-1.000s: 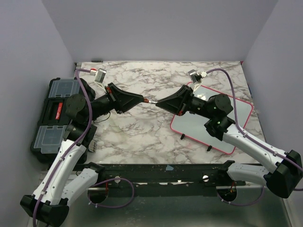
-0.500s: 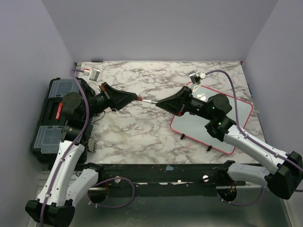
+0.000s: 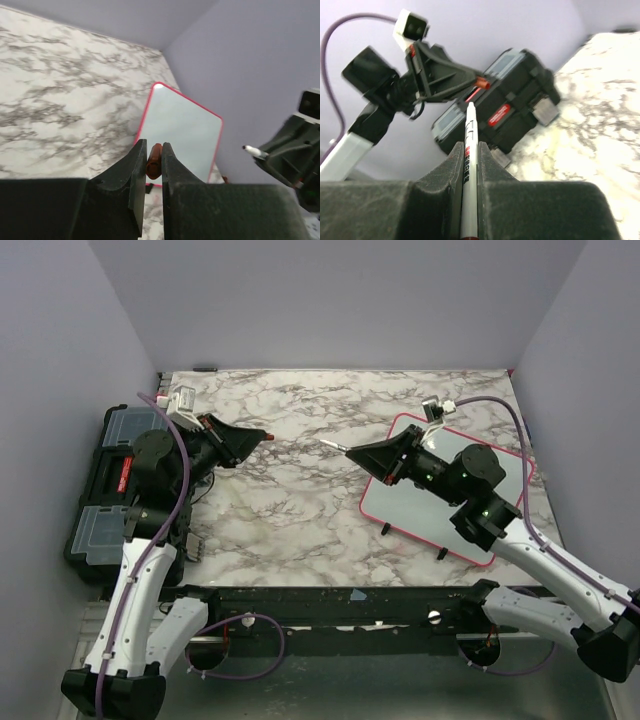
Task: Write a sentence on the whiteboard
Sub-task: Place the pen cap at the center of the board.
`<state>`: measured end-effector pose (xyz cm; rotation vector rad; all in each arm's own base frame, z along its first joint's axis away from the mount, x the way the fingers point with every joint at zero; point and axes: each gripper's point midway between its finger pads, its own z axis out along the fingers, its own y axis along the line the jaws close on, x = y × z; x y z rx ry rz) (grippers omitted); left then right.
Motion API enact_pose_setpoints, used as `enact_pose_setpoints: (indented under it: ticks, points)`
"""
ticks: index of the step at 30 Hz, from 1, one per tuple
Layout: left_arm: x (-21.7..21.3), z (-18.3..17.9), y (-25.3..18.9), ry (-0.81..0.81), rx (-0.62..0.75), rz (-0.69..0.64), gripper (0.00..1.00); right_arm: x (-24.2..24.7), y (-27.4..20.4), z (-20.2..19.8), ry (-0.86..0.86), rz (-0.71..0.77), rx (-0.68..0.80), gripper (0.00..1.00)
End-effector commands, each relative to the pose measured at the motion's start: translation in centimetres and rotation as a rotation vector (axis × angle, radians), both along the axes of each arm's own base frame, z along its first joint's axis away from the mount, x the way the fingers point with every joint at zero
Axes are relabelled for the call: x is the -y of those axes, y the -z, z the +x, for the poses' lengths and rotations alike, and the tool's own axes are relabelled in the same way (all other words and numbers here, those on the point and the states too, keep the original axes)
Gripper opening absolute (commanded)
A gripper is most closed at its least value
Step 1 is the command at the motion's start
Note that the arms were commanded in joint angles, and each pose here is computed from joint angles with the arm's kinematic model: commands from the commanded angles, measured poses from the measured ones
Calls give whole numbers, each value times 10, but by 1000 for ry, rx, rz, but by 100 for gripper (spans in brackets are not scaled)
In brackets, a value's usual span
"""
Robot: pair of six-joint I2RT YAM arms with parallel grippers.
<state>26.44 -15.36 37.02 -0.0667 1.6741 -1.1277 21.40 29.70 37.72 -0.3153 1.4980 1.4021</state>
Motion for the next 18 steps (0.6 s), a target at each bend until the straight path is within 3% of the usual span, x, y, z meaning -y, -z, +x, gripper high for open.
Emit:
enact_pose_setpoints:
  ticks: [1, 8, 12, 18]
  points:
    - [-23, 23, 53, -201, -83, 187, 0, 31, 12, 31, 262, -64, -50, 1]
    - [-25, 49, 119, -349, -223, 356, 0, 58, 16, 46, 430, -141, -63, 1]
    - [-36, 64, 165, -446, -313, 466, 0, 65, 18, 46, 455, -169, -51, 1]
    - [-32, 78, 225, -479, -421, 522, 0, 66, 27, 44, 452, -193, -48, 1]
